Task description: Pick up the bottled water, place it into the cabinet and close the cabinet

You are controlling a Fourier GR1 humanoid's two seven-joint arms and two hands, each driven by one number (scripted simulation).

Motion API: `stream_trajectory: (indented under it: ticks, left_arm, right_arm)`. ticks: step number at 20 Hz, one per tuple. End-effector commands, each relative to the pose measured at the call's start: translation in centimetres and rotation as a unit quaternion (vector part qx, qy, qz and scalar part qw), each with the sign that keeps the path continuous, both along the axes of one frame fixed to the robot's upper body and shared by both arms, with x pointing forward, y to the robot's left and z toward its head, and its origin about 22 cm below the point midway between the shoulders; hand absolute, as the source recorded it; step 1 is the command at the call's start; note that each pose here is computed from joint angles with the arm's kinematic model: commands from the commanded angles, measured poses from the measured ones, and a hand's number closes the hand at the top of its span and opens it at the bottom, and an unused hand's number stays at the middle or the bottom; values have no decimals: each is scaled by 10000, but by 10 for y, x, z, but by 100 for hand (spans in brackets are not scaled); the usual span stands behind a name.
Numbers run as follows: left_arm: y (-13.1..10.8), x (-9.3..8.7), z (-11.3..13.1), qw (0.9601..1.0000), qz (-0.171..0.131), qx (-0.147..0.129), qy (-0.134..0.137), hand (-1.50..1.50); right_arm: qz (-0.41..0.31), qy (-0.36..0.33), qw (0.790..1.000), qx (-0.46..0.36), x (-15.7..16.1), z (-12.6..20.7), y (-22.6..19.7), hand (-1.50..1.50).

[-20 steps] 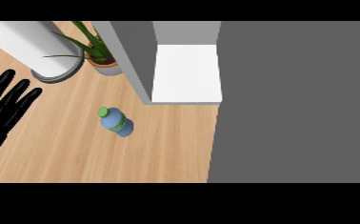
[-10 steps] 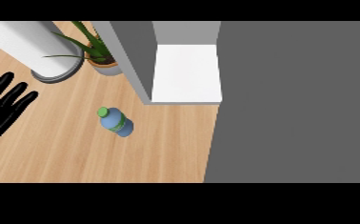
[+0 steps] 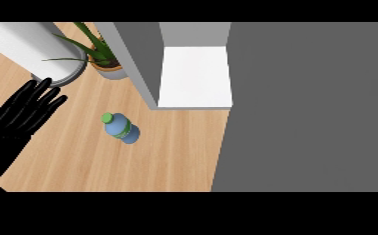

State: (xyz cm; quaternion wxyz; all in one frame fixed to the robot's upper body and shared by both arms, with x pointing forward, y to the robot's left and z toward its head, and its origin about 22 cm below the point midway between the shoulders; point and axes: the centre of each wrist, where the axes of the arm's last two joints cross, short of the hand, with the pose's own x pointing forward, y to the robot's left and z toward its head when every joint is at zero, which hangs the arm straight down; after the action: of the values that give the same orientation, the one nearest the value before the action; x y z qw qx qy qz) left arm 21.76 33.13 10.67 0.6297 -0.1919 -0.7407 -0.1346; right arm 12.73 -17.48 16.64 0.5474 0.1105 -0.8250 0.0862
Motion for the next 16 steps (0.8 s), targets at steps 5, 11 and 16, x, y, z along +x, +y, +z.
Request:
stream_trajectory:
  ticks: [5,11,16]
  left_arm:
    - [15,16,-33,9994,234,176,163,-150]
    - [-4,36,-83,9976,209,335,565,-150]
    - [11,44,-110,9957,310,507,717,-150]
  right_arm:
    - [-211,-214,9995,-112,-9,15,-1,-150]
    - [-98,-239,9996,-137,-26,15,11,-150]
    - [-182,-145,9996,-169,-22,17,1,-150]
